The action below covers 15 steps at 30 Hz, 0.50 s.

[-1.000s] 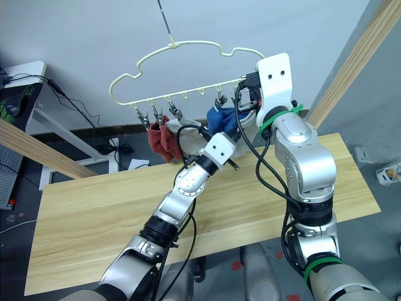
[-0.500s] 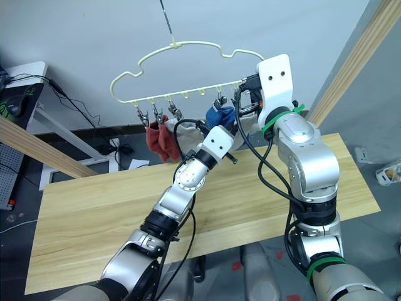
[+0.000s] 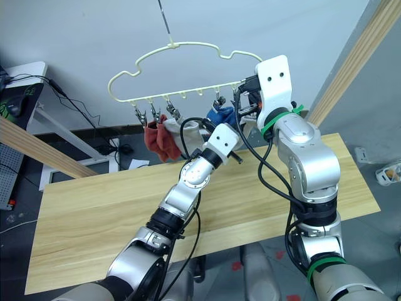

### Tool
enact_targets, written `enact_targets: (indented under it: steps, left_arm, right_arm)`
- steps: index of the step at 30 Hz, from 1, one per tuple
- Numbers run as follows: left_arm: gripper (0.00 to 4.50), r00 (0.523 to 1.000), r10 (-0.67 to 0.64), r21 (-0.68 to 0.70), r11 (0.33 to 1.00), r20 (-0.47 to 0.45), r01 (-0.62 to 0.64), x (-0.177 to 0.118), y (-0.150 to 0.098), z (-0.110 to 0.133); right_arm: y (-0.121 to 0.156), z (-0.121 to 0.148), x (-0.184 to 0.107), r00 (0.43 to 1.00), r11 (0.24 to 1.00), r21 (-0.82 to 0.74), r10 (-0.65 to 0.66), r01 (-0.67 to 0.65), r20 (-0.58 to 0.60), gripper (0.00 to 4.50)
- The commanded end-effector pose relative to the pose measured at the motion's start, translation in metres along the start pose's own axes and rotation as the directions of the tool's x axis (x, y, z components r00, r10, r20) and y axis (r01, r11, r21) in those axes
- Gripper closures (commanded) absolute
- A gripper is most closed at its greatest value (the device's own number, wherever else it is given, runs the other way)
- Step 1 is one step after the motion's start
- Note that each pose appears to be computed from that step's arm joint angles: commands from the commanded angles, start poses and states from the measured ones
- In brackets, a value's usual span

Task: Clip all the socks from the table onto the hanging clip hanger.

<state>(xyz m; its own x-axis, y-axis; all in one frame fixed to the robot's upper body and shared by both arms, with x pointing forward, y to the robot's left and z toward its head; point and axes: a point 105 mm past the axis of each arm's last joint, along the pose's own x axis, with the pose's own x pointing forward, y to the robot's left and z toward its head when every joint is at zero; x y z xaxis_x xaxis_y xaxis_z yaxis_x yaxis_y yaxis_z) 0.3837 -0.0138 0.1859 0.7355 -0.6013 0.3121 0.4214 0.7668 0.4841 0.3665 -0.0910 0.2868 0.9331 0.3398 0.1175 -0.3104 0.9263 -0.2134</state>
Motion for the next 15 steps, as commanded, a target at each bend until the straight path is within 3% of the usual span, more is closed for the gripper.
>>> enact_targets:
  steps: [1, 7, 15]
  left_arm:
    - [4.46, 1.0, -0.019, -0.049, 0.999, 0.017, 0.02, 0.002, -0.007, 0.007]
    - [4.46, 1.0, 0.007, -0.133, 0.991, -0.021, -0.01, -0.002, -0.005, 0.001]
    - [4.46, 0.997, 0.046, -0.474, 0.878, -0.063, -0.071, -0.009, -0.005, 0.009]
  right_arm:
    - [-0.01, 0.011, -0.004, 0.999, 1.0, 0.004, -0.026, 0.026, 0.033, 4.5]
    - [-0.016, 0.013, -0.004, 0.999, 0.999, 0.001, -0.043, 0.043, 0.031, 4.5]
    - [-0.019, 0.015, -0.003, 0.999, 0.999, 0.0, -0.043, 0.043, 0.032, 4.5]
